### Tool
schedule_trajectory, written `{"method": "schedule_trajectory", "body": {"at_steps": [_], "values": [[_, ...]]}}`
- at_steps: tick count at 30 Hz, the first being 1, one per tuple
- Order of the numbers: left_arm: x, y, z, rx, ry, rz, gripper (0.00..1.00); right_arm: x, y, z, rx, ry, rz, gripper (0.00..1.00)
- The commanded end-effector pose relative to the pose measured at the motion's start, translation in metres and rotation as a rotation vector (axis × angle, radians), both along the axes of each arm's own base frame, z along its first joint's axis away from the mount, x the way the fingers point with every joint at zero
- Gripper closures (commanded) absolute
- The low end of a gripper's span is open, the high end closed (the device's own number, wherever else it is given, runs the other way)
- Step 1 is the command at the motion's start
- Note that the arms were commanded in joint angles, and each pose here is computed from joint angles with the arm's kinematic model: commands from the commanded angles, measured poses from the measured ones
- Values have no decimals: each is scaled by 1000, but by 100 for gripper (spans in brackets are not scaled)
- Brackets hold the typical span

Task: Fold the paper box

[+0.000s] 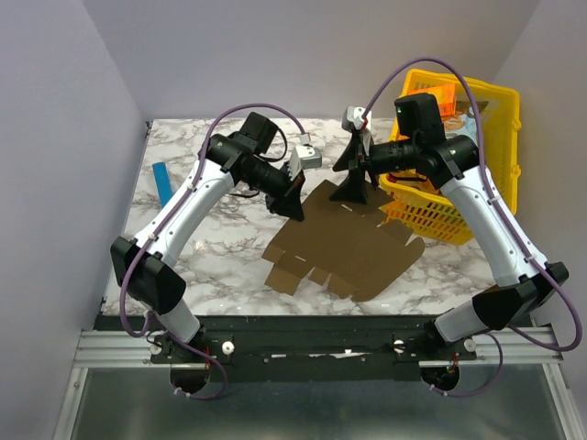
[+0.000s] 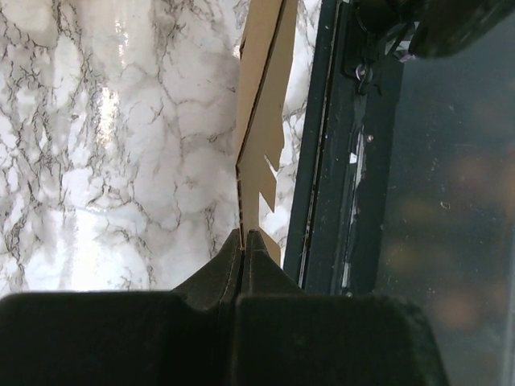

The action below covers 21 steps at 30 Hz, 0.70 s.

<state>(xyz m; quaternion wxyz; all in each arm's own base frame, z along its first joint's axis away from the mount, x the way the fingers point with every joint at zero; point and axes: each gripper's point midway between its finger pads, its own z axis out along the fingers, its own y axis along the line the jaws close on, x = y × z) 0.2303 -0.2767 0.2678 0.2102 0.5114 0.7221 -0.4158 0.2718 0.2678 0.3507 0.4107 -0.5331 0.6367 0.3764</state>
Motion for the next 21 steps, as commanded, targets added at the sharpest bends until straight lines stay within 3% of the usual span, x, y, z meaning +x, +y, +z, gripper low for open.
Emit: {"method": "schedule_trajectory", "body": {"at_steps": [1,7,21], "values": [[-4,-4,-3,20,13,-14,100,-6,4,-7,20,10,23,14],[-9,-9,-13,40,24,-36,100,-5,6,-21,24,9,12,16],[-15,-11,-19,53,18,-50,100,-16,10,-14,77,10,65,61]]}}
